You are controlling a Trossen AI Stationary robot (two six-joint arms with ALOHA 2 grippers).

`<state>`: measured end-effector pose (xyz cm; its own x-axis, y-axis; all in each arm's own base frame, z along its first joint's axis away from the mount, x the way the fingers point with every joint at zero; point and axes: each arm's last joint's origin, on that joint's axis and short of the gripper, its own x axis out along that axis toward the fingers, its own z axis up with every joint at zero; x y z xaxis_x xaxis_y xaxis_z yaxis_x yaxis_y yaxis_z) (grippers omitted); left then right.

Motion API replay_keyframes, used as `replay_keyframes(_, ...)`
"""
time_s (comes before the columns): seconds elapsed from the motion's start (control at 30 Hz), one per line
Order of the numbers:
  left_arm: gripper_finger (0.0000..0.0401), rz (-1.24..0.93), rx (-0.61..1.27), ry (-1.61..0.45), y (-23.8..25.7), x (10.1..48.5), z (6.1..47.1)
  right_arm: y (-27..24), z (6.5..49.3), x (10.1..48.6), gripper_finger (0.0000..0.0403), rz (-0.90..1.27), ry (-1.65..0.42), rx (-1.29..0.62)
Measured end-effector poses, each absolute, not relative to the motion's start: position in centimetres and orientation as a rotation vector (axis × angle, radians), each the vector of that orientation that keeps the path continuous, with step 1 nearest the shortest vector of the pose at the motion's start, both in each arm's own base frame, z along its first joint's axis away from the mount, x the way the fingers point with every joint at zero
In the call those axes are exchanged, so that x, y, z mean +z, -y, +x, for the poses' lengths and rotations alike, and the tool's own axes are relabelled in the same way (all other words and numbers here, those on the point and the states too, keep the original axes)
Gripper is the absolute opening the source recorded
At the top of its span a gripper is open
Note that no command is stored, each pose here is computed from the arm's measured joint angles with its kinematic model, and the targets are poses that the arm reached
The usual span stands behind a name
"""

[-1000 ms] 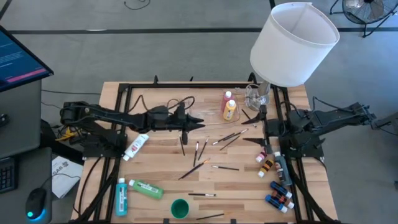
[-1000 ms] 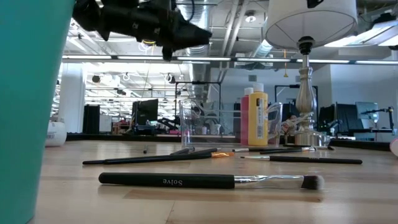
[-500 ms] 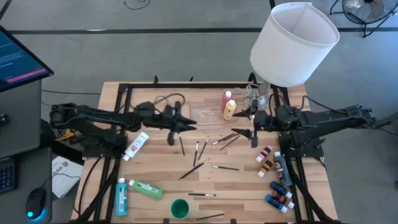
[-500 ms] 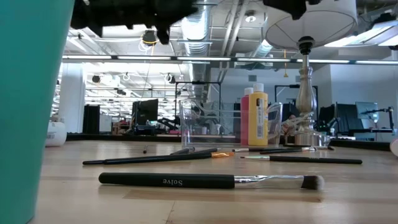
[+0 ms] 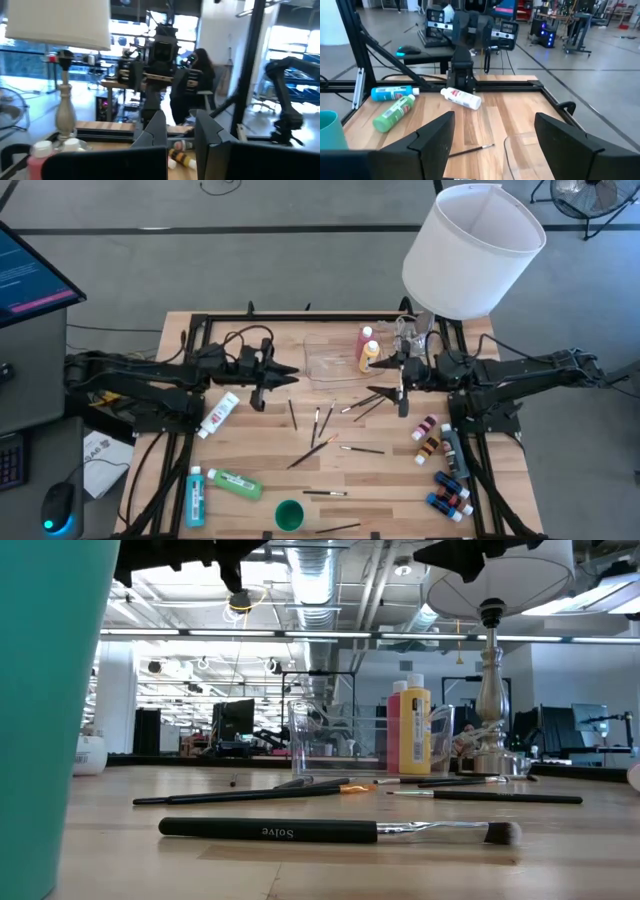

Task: Pick & Place Paint Supplies
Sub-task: Put the small yellow paint bottle into the transparent bin

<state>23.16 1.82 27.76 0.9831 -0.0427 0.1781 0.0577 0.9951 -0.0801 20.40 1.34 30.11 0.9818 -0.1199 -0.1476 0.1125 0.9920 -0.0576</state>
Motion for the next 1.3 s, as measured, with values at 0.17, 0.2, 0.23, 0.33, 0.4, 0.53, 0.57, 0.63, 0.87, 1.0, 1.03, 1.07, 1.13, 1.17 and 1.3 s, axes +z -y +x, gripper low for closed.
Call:
replay_keyframes(0.17,0.0002,-0.093,-0.033,0.142,-1.9,27.0,23.7,-1.4,20.7,30.0,0.0268,-0.068,-0.157,-0.116)
replay_keyframes(0.2,0.0002,-0.094,-0.032,0.137,-2.0,26.9,23.8,-1.4,20.7,30.0,0.0268,-0.081,-0.154,-0.115)
replay_keyframes(0.23,0.0002,-0.095,-0.032,0.134,-2.0,26.8,23.9,-1.4,20.8,30.0,0.0268,-0.089,-0.150,-0.113)
replay_keyframes(0.33,0.0002,-0.101,-0.031,0.128,-2.0,26.6,24.1,-1.4,21.2,30.2,0.0268,-0.087,-0.113,-0.112)
replay_keyframes(0.4,0.0002,-0.102,-0.032,0.131,-2.0,26.7,24.1,-1.4,21.3,30.0,0.0268,-0.102,-0.121,-0.111)
replay_keyframes(0.53,0.0002,-0.105,-0.032,0.130,-2.0,26.7,24.1,-1.5,21.9,29.7,0.0268,-0.132,-0.134,-0.108)
replay_keyframes(0.57,0.0002,-0.106,-0.032,0.130,-2.0,26.7,24.1,-1.5,22.0,29.5,0.0268,-0.134,-0.142,-0.108)
replay_keyframes(0.63,0.0002,-0.107,-0.032,0.124,-2.0,26.5,24.2,-1.5,22.4,29.2,0.0268,-0.139,-0.156,-0.107)
replay_keyframes(0.87,0.0002,-0.106,-0.023,0.109,-2.1,26.1,24.4,-1.6,22.6,28.4,0.0268,-0.171,-0.214,-0.100)
replay_keyframes(1.0,0.0002,-0.108,-0.003,0.100,-2.2,25.8,24.7,-1.6,22.8,27.7,0.0268,-0.188,-0.332,-0.091)
replay_keyframes(1.03,0.0002,-0.108,-0.003,0.102,-2.2,25.8,24.7,-1.6,22.9,27.5,0.0268,-0.183,-0.376,-0.091)
replay_keyframes(1.07,0.0002,-0.110,-0.003,0.098,-2.2,25.8,24.7,-1.6,23.1,27.6,0.0268,-0.163,-0.402,-0.095)
replay_keyframes(1.13,0.0002,-0.112,-0.003,0.095,-2.2,25.7,24.8,-1.5,23.6,27.8,0.0268,-0.114,-0.423,-0.111)
replay_keyframes(1.17,0.0002,-0.112,-0.003,0.096,-2.2,25.7,24.8,-1.4,23.9,27.8,0.0268,-0.098,-0.438,-0.118)
replay_keyframes(1.3,0.0002,-0.124,-0.004,0.093,-2.2,25.7,24.8,-1.1,25.3,27.6,0.0268,-0.051,-0.474,-0.144)
